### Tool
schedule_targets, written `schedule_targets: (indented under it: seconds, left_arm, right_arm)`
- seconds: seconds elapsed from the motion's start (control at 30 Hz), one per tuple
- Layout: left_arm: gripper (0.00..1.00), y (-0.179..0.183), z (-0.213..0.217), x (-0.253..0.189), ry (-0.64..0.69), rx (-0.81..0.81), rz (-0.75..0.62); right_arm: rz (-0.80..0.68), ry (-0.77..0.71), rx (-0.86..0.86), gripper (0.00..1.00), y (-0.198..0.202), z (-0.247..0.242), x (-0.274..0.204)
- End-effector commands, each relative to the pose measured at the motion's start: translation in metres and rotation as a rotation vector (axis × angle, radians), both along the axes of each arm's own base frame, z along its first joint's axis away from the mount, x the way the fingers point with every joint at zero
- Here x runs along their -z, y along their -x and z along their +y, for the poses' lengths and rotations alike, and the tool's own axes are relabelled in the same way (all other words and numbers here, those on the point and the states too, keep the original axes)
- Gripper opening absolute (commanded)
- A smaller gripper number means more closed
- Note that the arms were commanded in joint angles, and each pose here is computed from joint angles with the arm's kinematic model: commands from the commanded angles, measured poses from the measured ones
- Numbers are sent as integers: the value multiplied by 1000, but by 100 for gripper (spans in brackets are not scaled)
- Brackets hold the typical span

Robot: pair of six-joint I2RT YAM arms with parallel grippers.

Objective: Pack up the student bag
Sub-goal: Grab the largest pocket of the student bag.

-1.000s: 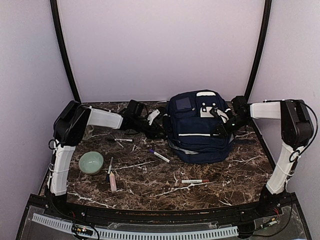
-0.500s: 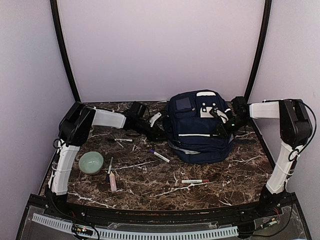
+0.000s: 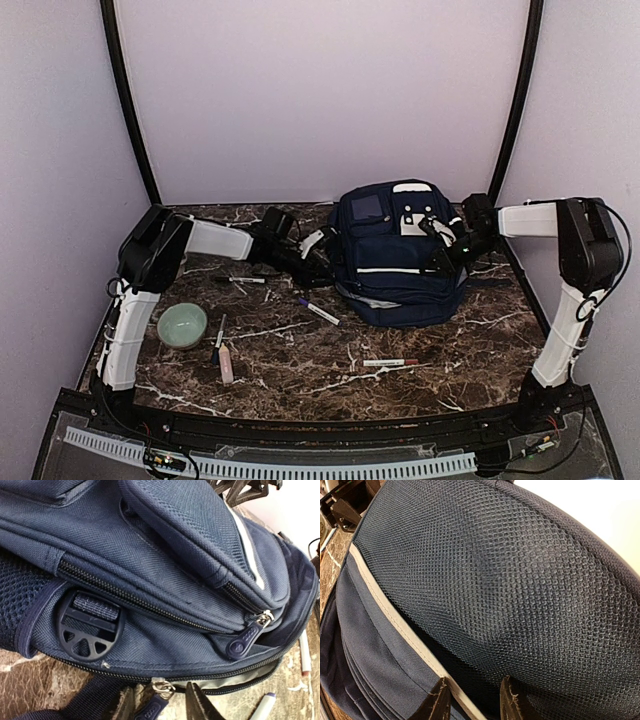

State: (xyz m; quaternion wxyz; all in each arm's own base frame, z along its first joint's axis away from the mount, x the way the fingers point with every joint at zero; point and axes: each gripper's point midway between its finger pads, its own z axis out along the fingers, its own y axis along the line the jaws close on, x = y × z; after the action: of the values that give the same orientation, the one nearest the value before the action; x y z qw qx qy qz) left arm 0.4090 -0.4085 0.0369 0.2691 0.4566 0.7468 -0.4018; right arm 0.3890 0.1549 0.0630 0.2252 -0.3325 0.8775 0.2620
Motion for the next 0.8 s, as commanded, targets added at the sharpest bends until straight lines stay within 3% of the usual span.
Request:
schedule_targets:
  seconds: [0.0, 0.27, 0.47, 0.77]
  left_arm:
    - [32, 6, 6, 15, -68, -8, -3]
    - [19, 15, 11, 16, -94, -16, -10]
    - [2, 24, 14, 5, -104, -26, -22]
    - [0, 55, -3, -4, -136, -8, -37]
  right_arm:
    - [136, 151, 54, 35, 16, -24, 57]
    - [126, 151, 55, 35, 16, -25, 54]
    - [118, 136, 56, 33, 16, -23, 47]
    - [-61, 24, -34, 32, 10, 43, -56]
